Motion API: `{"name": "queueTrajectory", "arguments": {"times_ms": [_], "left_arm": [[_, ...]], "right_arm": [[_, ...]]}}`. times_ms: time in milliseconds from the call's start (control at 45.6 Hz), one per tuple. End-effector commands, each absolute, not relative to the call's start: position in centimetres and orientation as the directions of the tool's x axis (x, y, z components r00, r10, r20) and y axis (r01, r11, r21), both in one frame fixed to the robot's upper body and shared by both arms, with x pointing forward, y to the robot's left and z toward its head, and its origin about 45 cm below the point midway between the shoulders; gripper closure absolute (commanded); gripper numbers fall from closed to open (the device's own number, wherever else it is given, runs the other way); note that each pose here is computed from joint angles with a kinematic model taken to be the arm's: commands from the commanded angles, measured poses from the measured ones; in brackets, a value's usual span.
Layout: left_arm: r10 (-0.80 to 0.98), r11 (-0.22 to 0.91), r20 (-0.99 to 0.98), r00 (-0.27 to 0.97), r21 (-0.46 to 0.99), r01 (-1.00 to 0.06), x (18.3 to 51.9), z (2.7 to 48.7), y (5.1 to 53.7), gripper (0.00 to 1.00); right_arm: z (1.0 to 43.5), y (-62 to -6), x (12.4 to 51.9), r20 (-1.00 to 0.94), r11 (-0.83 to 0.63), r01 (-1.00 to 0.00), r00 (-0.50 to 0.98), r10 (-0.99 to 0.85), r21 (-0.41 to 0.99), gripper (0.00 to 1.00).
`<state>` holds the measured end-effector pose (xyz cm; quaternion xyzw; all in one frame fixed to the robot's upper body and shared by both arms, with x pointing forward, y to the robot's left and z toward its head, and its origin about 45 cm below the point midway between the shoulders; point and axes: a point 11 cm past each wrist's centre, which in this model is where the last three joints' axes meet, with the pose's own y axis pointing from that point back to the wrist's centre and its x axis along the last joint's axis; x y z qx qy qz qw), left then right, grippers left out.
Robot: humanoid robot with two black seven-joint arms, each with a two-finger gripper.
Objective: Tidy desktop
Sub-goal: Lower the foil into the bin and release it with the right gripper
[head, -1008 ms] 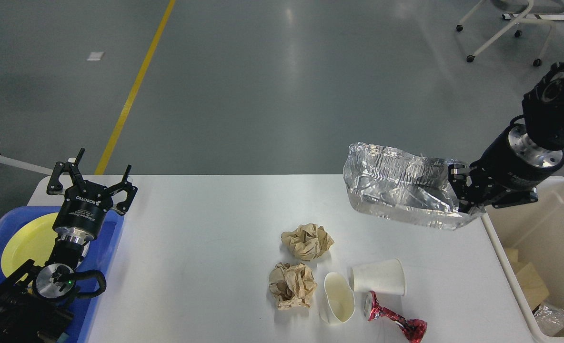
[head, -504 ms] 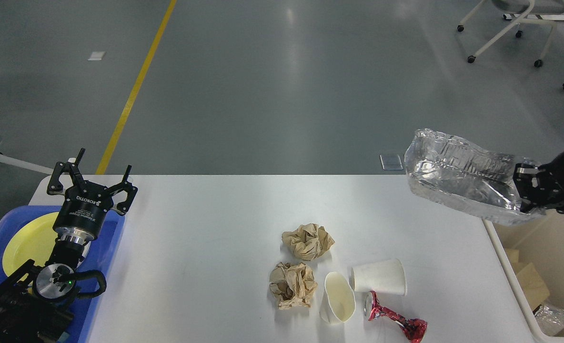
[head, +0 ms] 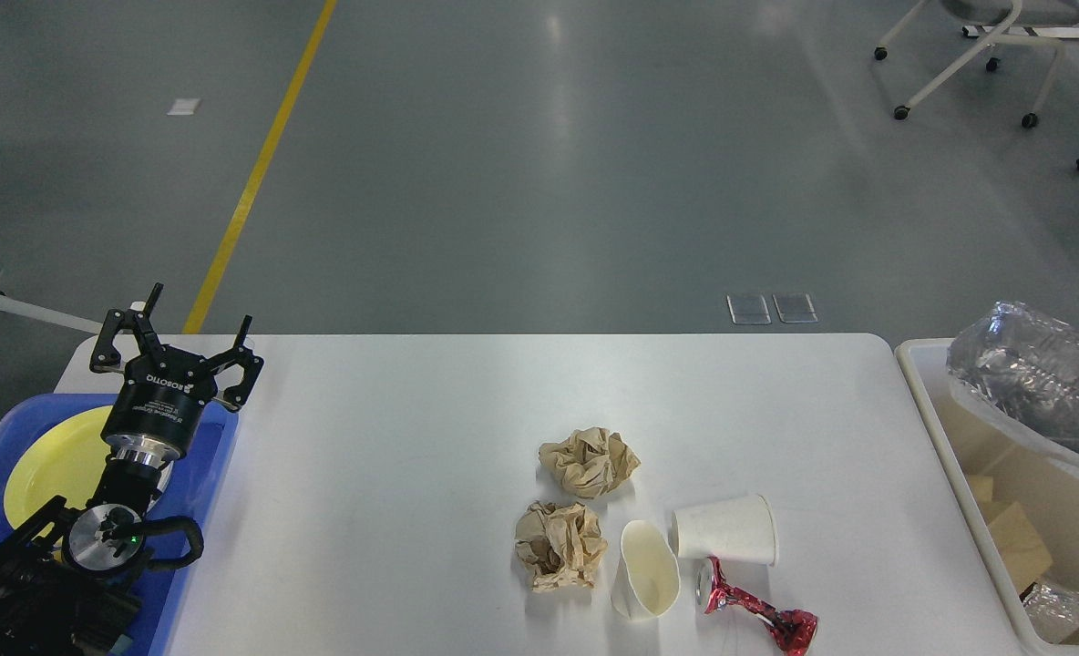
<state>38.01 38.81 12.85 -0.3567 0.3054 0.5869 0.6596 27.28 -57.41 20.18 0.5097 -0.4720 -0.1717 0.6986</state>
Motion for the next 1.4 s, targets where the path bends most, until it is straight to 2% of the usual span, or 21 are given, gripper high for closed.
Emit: {"name": "queueTrajectory", "arguments": {"times_ms": [0,132,373,570,964,986,1008,1052,1096,1162,1184,1381], "left_arm": [[0.556,0.055,-0.822,0.123,-0.112,-0.992,38.0,12.9,38.8,0.04],[0.556,0.056,-0.822,0.123,-0.111,-0.992,38.0,12.8,38.8,0.04],[0.556,0.056,-0.822,0.123,-0.111,-0.992,38.0,12.8,38.8,0.04],[0.556,0.055,-0.822,0.123,-0.112,-0.992,38.0,12.9,38.8,0.04],[0.556,0.055,-0.822,0.123,-0.112,-0.992,38.0,12.9,38.8,0.04],[0.556,0.057,-0.822,0.125,-0.112,-0.992,38.0,12.9,38.8,0.04],[0.556,0.056,-0.822,0.123,-0.111,-0.992,38.0,12.8,38.8,0.04],[0.556,0.056,-0.822,0.123,-0.111,-0.992,38.0,12.8,38.8,0.04],[0.556,0.057,-0.822,0.125,-0.112,-0.992,38.0,12.9,38.8,0.04],[0.557,0.057,-0.821,0.124,-0.111,-0.992,38.0,12.8,38.8,0.04],[0.556,0.056,-0.822,0.123,-0.111,-0.992,38.0,12.8,38.8,0.04],[0.556,0.057,-0.822,0.125,-0.112,-0.992,38.0,12.9,38.8,0.04]], "right_arm": [[16.0,-59.2,26.3,0.555,0.500,-0.246,0.443,-0.704,0.830,1.00],[10.9,-59.2,26.3,0.595,0.539,-0.257,0.417,-0.687,0.802,1.00],[6.1,-58.7,25.4,0.692,0.625,-0.297,0.323,-0.646,0.722,1.00],[5.3,-58.3,25.1,0.744,0.673,-0.317,0.297,-0.598,0.668,1.00],[4.3,-57.7,24.2,0.729,0.663,-0.303,0.315,-0.608,0.685,1.00],[4.3,-57.7,24.2,0.729,0.663,-0.303,0.315,-0.608,0.685,0.96],[4.3,-57.7,24.2,0.729,0.663,-0.303,0.315,-0.608,0.685,0.82],[4.4,-57.9,24.2,0.734,0.668,-0.304,0.313,-0.603,0.679,0.48],[4.6,-58.1,24.2,0.741,0.675,-0.306,0.310,-0.596,0.671,0.22],[4.7,-58.1,24.2,0.752,0.685,-0.311,0.302,-0.586,0.659,0.03],[4.7,-58.1,24.3,0.753,0.685,-0.313,0.300,-0.586,0.658,0.00],[4.7,-58.1,24.3,0.753,0.684,-0.314,0.299,-0.587,0.658,0.00]]}}
